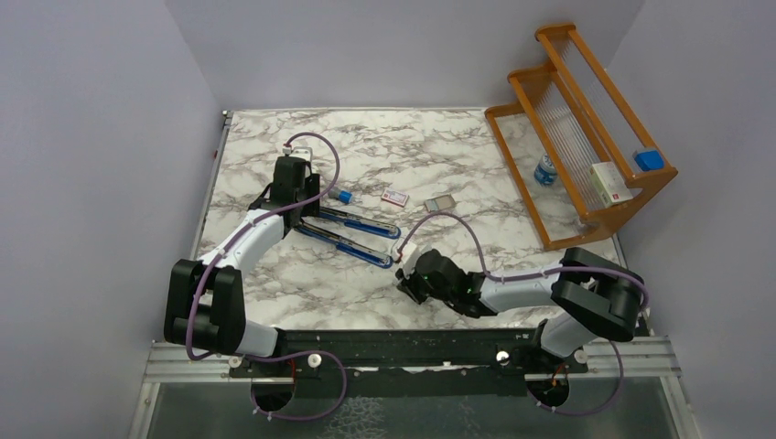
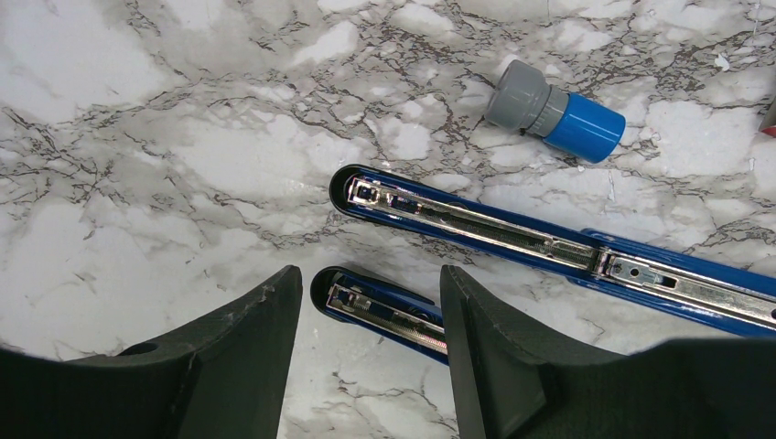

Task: Load the staples into the stapler

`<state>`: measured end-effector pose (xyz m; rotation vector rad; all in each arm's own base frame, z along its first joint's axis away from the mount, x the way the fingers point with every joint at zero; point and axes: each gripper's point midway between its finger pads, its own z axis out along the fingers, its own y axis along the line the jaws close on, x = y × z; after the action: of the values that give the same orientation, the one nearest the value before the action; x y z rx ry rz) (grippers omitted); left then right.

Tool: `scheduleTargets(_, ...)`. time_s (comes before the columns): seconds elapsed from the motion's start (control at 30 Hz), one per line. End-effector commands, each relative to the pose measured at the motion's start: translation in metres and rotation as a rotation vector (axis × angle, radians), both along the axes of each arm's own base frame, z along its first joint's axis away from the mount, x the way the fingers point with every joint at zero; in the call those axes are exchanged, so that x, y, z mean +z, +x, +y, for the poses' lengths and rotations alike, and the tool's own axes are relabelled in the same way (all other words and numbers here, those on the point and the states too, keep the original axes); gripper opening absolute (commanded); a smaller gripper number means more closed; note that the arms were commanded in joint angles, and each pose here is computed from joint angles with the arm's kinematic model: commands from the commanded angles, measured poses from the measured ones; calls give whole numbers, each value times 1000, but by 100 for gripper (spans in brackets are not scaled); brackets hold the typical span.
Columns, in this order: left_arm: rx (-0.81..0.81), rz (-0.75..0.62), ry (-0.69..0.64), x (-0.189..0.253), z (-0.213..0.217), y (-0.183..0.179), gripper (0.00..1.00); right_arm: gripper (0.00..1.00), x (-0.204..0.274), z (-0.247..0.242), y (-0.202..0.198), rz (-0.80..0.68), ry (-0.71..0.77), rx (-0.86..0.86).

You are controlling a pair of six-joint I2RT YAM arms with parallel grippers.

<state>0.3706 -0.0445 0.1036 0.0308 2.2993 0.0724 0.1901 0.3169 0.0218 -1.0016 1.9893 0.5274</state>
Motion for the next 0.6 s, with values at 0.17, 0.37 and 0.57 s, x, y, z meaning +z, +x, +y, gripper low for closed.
scheduleTargets(0.17, -9, -53, -9, 21, -4, 8, 60, 7, 59, 69, -15, -104, 151, 298)
scheduleTargets(0.37, -6, -59, -7, 23, -3, 8, 60, 7, 42, 104, -18, -95, 179, 413)
scheduleTargets(0.57, -1, -63, 0, 25, -1, 7, 61, 8, 44, 139, -14, -117, 225, 494)
